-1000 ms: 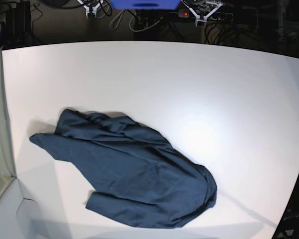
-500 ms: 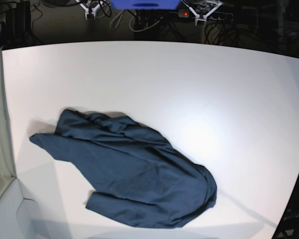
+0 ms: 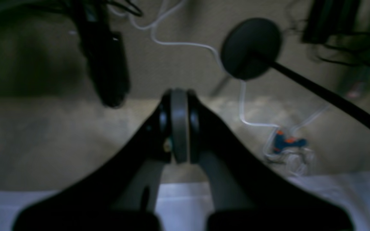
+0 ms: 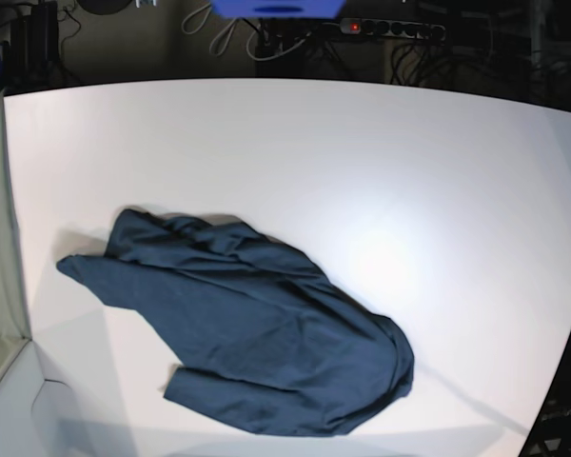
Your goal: Layout the t-shirt on the table in an organized manner, then fold the t-shirt properly
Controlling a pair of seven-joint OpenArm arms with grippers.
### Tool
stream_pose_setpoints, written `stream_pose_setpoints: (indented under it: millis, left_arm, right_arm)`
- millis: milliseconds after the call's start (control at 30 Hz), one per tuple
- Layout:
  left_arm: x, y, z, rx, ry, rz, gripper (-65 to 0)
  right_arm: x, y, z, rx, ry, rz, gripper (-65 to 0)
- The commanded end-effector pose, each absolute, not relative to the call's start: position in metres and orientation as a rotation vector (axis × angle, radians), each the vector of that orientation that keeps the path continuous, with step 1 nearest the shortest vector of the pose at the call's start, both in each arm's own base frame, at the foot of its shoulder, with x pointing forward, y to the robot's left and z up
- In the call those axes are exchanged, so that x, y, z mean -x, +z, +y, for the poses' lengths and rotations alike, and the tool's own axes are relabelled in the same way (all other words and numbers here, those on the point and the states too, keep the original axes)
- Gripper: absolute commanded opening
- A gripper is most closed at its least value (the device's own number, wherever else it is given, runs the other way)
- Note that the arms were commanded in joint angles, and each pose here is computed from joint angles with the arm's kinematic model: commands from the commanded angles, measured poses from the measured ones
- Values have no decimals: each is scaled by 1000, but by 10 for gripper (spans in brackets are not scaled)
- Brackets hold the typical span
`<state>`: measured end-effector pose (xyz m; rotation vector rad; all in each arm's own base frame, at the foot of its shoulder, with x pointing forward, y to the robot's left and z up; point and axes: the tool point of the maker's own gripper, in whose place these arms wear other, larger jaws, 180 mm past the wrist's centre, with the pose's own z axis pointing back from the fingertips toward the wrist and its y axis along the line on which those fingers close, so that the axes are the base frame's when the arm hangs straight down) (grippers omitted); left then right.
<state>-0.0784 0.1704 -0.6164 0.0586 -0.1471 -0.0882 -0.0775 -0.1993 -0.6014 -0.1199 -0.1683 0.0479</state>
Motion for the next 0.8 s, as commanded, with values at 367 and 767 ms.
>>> stream_pose_setpoints:
  millis: [367, 767]
  left_arm:
    - [-10, -495, 158, -22, -162, -508, -650]
    - [-100, -368, 189, -144, -93, -837, -650]
  right_arm:
    - [-4, -478, -179, 90, 132, -460, -650]
    - [-98, -383, -153, 62, 115, -752, -650]
